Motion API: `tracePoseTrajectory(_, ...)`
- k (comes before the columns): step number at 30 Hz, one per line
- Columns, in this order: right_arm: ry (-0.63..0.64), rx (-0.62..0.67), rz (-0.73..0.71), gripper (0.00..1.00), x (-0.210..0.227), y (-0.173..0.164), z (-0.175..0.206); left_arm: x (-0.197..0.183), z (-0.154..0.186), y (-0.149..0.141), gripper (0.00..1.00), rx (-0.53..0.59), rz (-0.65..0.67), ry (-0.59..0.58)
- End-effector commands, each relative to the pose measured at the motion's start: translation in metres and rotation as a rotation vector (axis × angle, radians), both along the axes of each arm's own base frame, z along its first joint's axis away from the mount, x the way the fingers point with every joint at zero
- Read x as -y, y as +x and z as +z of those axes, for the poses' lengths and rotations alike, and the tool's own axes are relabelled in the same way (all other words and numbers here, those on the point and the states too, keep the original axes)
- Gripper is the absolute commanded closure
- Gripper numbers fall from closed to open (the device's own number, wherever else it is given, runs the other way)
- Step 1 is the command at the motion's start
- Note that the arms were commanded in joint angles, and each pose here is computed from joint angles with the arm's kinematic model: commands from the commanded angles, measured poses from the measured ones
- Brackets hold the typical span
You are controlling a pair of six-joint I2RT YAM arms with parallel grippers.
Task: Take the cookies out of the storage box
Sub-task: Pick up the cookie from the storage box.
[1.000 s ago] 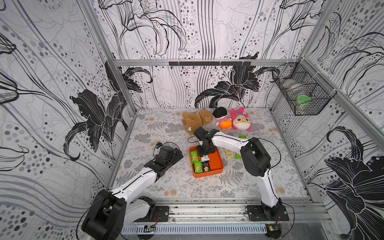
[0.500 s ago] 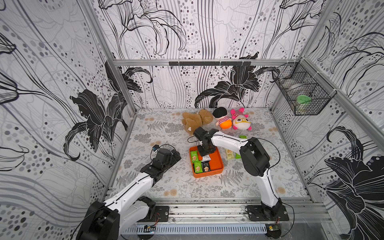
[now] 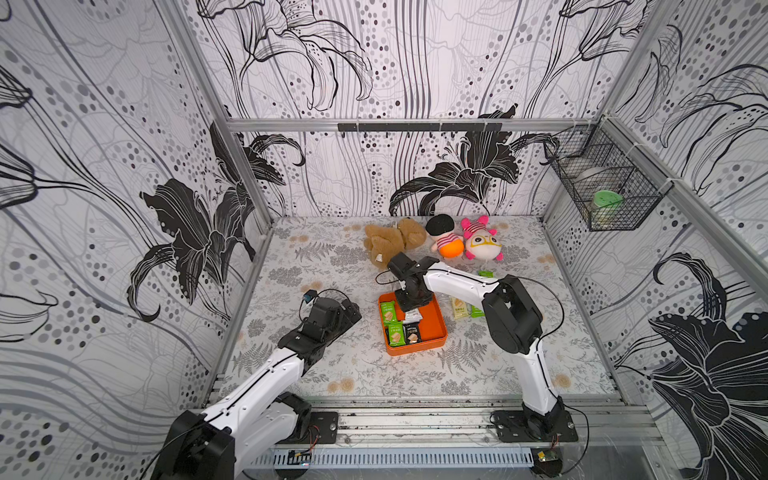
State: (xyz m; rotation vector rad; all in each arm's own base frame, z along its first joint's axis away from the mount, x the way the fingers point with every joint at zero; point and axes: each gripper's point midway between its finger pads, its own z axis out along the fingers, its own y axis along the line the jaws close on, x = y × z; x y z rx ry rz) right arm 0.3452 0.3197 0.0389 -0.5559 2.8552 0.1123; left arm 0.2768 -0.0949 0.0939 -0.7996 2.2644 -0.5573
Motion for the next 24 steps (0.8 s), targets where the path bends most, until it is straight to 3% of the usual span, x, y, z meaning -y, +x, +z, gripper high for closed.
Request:
tracePoseTrajectory(1, 0.023, 0.028, -0.013, 0.65, 0.003, -0.004, 0.025, 0.003, 0.005, 0.002, 0.03, 0.007, -0.015, -0.015)
tracePoseTrajectory(24, 0.048, 0.172, -0.029, 0.64, 0.028, 0.001, 0.085, 0.044, 0.021, 0.031, 0.03, 0.010, -0.115, -0.033)
